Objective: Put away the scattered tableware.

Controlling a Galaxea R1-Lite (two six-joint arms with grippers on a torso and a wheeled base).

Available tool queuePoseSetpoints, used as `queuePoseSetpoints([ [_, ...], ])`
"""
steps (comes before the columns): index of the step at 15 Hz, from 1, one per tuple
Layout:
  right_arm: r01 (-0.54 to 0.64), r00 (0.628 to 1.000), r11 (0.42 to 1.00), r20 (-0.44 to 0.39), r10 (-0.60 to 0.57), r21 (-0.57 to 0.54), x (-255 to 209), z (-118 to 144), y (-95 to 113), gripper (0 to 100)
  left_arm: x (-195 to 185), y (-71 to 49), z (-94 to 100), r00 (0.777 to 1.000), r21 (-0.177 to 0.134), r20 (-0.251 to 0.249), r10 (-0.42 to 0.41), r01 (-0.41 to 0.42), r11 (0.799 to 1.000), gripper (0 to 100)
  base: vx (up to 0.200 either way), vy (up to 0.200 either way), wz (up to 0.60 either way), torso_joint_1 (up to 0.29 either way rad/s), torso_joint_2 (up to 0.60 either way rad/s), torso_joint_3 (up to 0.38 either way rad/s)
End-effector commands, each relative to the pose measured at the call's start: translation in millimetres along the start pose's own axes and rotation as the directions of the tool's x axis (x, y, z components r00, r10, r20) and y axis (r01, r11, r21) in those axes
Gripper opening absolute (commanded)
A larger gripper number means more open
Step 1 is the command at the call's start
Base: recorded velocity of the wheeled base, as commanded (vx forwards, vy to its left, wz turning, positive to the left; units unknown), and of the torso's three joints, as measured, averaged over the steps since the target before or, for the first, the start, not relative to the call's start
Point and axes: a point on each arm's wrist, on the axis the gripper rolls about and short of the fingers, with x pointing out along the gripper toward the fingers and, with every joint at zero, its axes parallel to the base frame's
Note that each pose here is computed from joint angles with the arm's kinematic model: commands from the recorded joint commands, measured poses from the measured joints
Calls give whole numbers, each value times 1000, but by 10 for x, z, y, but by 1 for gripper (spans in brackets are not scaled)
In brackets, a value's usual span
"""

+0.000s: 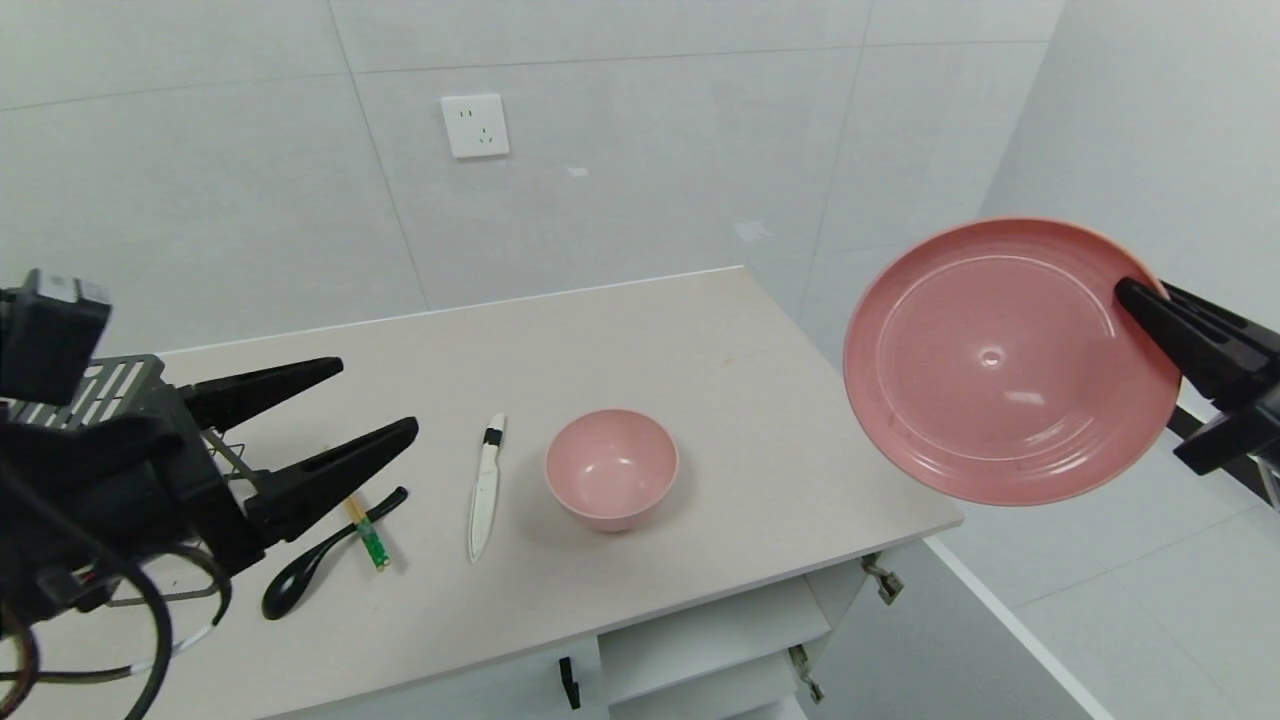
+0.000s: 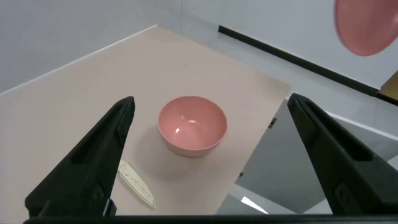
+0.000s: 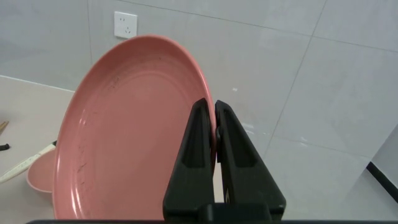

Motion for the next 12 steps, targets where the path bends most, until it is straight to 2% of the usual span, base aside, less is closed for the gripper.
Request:
queuePoseSetpoints([
  [1,-4,1000,1000,-3,4,1,1,-8,4,0,342,121,-187,996,-17,-93,-12,11,1000,100,0,0,0,0,0,0],
  [4,-4,1000,1000,-9,4,3,1,-21,8,0,586,222,-227,992,-44,-128,-4,-2,999,100,0,0,0,0,0,0],
  [5,-5,1000,1000,-13,5,5,9,-33,6,0,650,256,-279,989,-73,-149,-3,-8,997,100,0,0,0,0,0,0],
  [7,-5,1000,1000,-26,5,10,31,-69,0,0,750,314,-417,980,-153,-199,11,-42,987,100,0,0,0,0,0,0],
  [8,-5,1000,1000,-28,5,11,39,-75,-2,0,794,343,-476,974,-164,-221,42,-80,983,100,0,0,0,0,0,0],
  [9,-5,1000,1000,-30,6,12,45,-88,-3,0,883,395,-591,959,-164,-263,101,-147,975,100,0,0,0,0,0,0],
  [12,-12,1000,1000,-22,12,9,51,-83,4,0,1090,429,-834,936,-180,-342,83,-152,972,100,0,0,0,0,0,0],
])
